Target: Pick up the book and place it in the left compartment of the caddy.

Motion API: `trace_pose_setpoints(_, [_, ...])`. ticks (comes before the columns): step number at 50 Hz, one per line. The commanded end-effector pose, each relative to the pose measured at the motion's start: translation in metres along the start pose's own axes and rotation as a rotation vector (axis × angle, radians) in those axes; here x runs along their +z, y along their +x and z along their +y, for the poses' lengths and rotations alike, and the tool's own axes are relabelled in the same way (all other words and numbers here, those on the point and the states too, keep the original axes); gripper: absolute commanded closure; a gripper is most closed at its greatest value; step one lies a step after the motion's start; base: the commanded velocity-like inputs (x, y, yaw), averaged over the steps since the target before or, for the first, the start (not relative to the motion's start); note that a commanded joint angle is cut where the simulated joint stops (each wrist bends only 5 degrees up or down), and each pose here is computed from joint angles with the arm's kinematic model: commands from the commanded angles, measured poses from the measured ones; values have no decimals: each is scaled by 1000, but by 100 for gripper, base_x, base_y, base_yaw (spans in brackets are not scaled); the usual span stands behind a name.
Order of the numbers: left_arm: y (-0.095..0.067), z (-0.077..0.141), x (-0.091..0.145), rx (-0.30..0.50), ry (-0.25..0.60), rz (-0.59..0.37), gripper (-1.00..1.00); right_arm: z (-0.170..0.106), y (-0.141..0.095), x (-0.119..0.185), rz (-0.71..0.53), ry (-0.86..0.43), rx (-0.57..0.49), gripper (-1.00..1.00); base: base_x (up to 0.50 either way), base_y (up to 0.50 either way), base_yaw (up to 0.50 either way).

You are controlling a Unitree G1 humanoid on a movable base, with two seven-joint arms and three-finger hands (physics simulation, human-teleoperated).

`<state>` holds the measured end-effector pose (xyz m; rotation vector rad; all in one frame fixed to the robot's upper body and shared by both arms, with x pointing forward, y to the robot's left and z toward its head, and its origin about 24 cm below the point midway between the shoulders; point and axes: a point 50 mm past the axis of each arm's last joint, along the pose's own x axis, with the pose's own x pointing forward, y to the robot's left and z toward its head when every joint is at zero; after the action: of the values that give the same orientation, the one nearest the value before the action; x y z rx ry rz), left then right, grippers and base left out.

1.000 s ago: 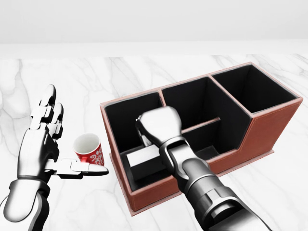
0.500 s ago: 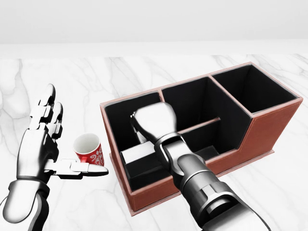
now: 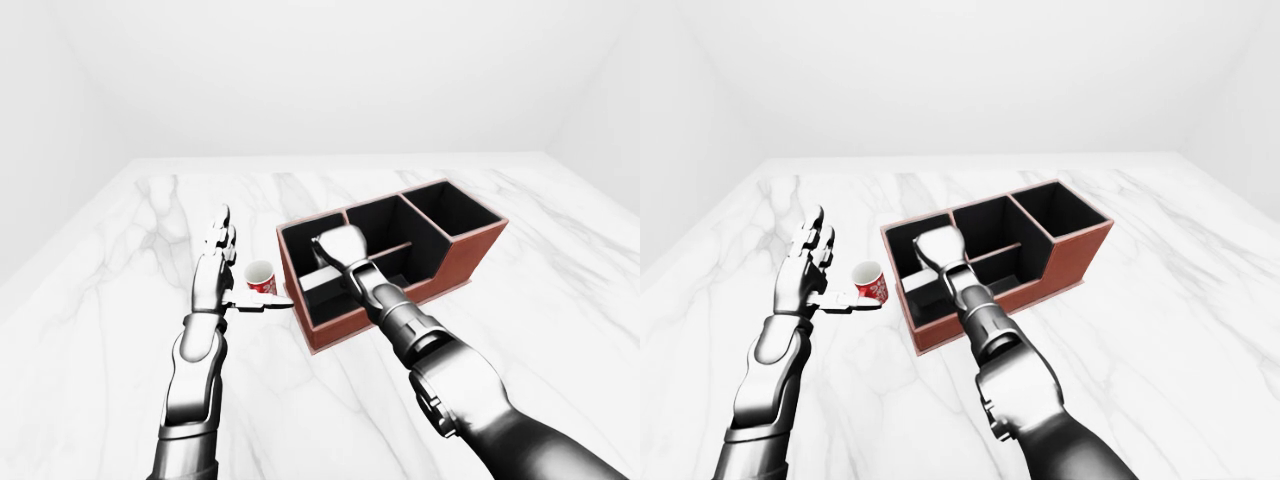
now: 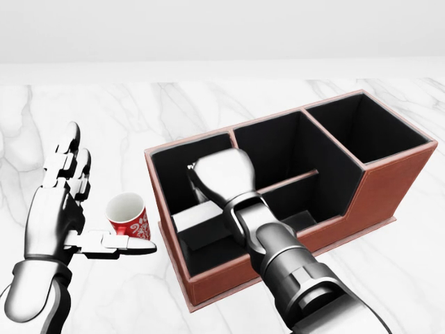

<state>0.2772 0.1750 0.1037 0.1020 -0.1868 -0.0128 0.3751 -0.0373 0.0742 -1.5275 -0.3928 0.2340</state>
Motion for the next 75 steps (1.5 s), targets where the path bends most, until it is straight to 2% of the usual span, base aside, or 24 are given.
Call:
trace_pose_setpoints(1, [-1, -1, 2, 0, 2, -7, -100, 5, -8, -16, 34, -14, -29, 69, 0, 0, 0])
trace_pose_setpoints(11, [0, -1, 1, 1, 2, -6, -100, 10, -14, -22, 44, -32, -29, 68, 0, 0, 0])
trace_pose_setpoints(25, [0, 1, -3, 0, 1, 12, -100, 11, -14, -22, 44, -34, -27, 53, 0, 0, 0])
trace_pose_setpoints(28, [1, 1, -3, 1, 0, 13, -100, 18, -22, -29, 61, -38, -23, 52, 0, 0, 0])
trace_pose_setpoints(55, [0, -1, -3, -1, 0, 13, -100, 17, -22, -30, 58, -46, -34, 33, 0, 0, 0])
trace_pose_setpoints(59, [0, -1, -3, -1, 0, 14, -100, 17, -22, -30, 59, -45, -34, 24, 0, 0, 0])
trace_pose_setpoints(75, [1, 0, -2, -2, -1, 9, -100, 17, -22, -30, 54, -55, -32, 11, 0, 0, 0])
